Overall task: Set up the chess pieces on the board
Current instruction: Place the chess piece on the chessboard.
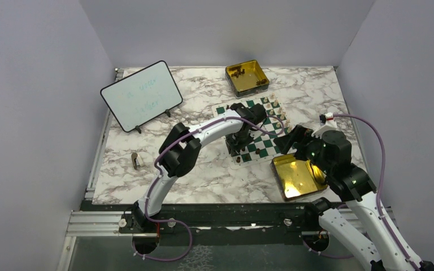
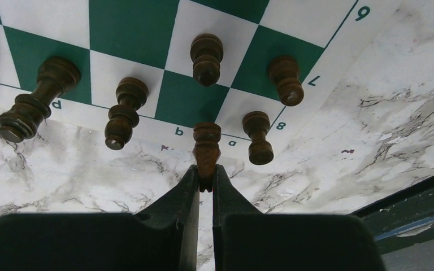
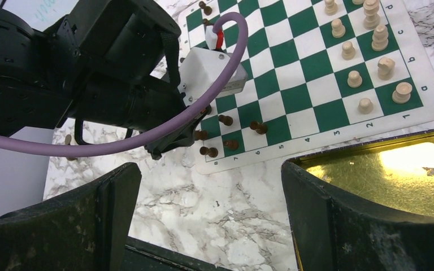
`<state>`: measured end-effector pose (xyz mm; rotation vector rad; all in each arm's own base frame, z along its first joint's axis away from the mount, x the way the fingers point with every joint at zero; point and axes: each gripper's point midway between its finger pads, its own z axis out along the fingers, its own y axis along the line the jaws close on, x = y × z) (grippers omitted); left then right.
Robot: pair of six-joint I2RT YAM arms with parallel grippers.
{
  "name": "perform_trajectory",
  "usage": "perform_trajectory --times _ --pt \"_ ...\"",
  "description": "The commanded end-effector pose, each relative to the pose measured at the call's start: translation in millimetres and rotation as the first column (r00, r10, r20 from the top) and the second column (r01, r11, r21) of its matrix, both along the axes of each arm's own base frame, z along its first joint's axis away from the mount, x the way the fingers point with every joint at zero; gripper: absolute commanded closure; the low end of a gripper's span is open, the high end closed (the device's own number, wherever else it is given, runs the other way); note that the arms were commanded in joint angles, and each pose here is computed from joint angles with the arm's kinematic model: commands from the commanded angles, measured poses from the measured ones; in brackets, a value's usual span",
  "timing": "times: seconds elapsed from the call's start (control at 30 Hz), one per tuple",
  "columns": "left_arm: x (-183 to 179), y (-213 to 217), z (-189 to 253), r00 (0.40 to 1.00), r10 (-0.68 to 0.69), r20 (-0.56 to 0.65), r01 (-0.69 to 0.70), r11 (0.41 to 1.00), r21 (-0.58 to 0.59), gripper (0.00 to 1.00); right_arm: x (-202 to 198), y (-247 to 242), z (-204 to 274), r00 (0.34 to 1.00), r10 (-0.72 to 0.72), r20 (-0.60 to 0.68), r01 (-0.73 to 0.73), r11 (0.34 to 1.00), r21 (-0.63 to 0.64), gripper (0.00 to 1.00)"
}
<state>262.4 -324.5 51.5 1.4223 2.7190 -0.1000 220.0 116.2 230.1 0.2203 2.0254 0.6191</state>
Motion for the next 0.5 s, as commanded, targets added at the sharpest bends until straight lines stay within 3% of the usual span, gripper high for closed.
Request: perform_trajectory --times 0.0,0.47 --pt "4.9 -2.7 2.1 0.999 -0.023 0.024 0.022 1.0 0.012 0.89 -0.7 -5.6 1.0 1.0 -0.024 0.008 0.024 1.0 -0.009 0.0" --pt "12.2 -3.7 -1.4 0.999 -0.025 0.044 0.023 0.999 0.028 0.88 -1.9 -8.0 2.1 0.999 -0.031 0.012 0.032 0.999 -0.012 0.0"
